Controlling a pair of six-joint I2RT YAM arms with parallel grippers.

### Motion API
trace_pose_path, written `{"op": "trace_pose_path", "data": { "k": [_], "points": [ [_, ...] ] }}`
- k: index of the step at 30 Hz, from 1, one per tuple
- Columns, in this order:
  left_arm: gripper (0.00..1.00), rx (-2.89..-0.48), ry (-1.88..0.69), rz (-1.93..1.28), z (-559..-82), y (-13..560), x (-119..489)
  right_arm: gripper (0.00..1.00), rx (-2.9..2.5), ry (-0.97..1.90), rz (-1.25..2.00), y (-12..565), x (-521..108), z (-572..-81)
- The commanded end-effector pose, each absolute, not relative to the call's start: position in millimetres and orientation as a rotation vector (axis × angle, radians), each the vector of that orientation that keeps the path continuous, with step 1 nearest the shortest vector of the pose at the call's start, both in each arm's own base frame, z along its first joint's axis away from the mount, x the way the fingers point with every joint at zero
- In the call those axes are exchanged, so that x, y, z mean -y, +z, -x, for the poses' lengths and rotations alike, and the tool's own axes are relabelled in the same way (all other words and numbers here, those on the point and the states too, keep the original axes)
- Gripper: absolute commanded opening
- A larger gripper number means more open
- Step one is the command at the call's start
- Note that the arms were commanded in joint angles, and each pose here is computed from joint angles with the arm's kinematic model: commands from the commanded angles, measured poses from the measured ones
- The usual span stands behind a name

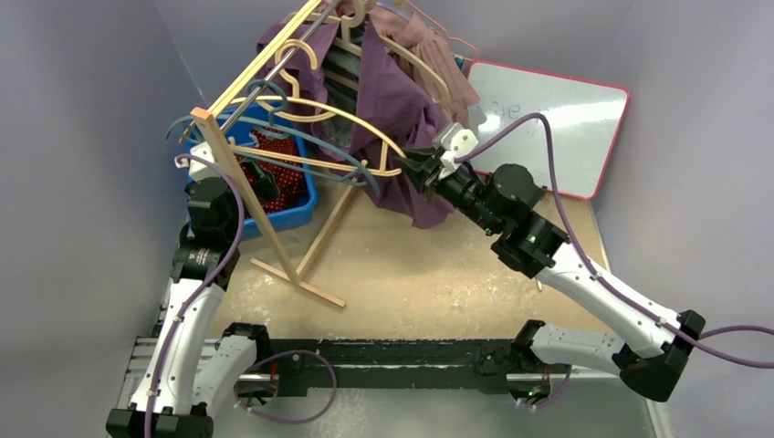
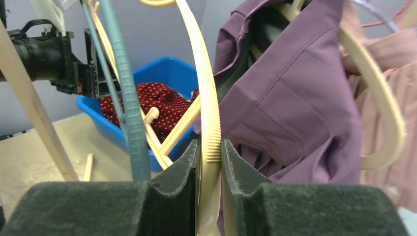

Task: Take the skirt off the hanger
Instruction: Place the hanger at the clothesline.

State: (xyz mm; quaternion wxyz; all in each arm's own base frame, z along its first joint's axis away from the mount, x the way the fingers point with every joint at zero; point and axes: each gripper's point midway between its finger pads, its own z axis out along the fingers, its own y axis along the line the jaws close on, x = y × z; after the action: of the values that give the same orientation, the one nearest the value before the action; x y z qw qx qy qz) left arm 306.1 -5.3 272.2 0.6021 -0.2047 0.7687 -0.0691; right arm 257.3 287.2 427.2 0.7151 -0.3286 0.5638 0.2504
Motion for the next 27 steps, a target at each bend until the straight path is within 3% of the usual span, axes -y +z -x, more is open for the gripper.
{"op": "trace_pose_path", "data": {
  "k": [1,6,10,13,20,23,27],
  "points": [
    [1.00,-1.765,-0.170,0.474,-309.9,275.0,4.3,0.19,-1.328,0.805,0.851,382.7,-324.1,-227.3],
    [1.00,-1.764,-0.165,0.485,-309.2,274.8,2.8,0.19,-1.374,0.823,0.825,369.4,-331.2,-234.5],
    [1.00,-1.757,-0.159,0.492,-307.9,275.9,1.2,0.26,-1.402,0.832,0.817,361.8,-332.7,-235.5],
    [1.00,-1.764,-0.156,0.495,-308.2,273.8,0.8,0.36,-1.432,0.800,0.786,356.7,-325.7,-239.2],
    [1.00,-1.781,-0.155,0.507,-310.4,267.9,1.1,0.70,-1.553,0.712,0.678,330.2,-296.6,-242.9],
    [1.00,-1.793,-0.157,0.515,-311.7,265.3,0.0,0.80,-1.585,0.679,0.642,322.4,-285.3,-243.1],
    [1.00,-1.783,-0.127,0.540,-309.3,266.9,-8.7,0.84,-1.684,0.565,0.582,306.1,-264.8,-250.9]
  ]
}}
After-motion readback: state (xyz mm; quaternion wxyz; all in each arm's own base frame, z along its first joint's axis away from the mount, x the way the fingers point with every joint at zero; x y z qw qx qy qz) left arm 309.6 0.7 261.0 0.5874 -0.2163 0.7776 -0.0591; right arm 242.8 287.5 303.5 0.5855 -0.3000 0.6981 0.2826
